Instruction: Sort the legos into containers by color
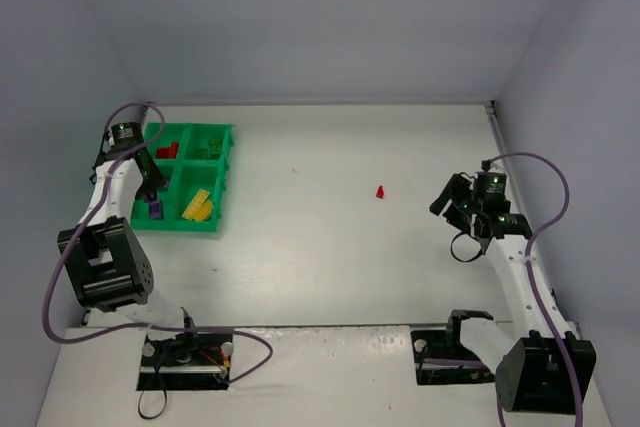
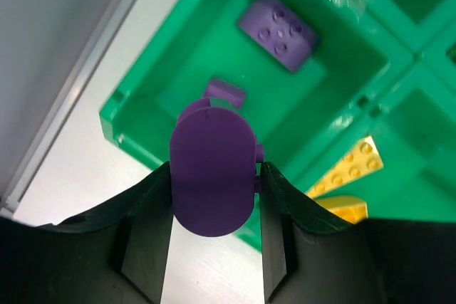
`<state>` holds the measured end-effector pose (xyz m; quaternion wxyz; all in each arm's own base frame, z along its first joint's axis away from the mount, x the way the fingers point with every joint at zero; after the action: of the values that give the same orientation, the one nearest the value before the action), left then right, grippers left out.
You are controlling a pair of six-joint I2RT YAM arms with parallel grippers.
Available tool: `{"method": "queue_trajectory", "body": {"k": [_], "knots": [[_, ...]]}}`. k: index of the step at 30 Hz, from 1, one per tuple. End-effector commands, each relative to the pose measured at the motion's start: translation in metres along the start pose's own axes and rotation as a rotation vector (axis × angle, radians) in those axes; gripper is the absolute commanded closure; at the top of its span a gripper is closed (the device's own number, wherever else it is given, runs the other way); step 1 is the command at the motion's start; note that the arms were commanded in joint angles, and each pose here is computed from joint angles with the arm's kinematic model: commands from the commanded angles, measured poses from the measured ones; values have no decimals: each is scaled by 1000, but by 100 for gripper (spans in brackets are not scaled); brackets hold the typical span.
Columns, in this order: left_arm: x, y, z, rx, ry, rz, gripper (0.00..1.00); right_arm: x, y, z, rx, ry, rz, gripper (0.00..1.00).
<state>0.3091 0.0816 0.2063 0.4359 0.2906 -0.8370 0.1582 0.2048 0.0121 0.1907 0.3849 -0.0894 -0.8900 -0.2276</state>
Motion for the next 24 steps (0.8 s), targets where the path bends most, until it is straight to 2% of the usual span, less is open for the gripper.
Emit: {"method": "queue_trajectory", "body": {"k": [1,3,4,5,6,9,15,18,24], "knots": [[2,-2,-29,12,-69,-2,90,1,4,-7,11,-44,-35,35],[-12,-6,-26,4,-31,7,82,1,4,-7,10,-41,-38,35],[-14,-8,-26,12,-27,13,69,1,4,-7,14,-40,-38,35],[-14,-9,-26,16,-24,25,62,1,4,-7,14,-40,-40,35],[-12,-10,-26,19,-26,30,50,1,4,-7,15,-41,-40,35],[-1,-13,-28,8,-51,51,35,1,4,-7,15,-40,-38,35],[40,-24,-35,-25,-141,119,30,1,4,-8,15,-42,-34,35],[67,-54,-30,-100,-181,205,30,1,4,-8,14,-44,-35,36],[127,-170,18,-368,-193,544,31,2,5,-9,13,-40,-42,41]]}}
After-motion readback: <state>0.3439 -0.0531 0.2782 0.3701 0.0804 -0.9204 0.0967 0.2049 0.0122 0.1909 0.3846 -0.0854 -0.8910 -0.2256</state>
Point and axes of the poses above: each gripper's point midway between its finger pads, its own x axis back along the fingers, its own y axis along the line the jaws close on, z = x × y, the point moved 10 cm from there along x, back along the fingers, and after that the axes turned 3 degrees about x, right-handed, at the moved point
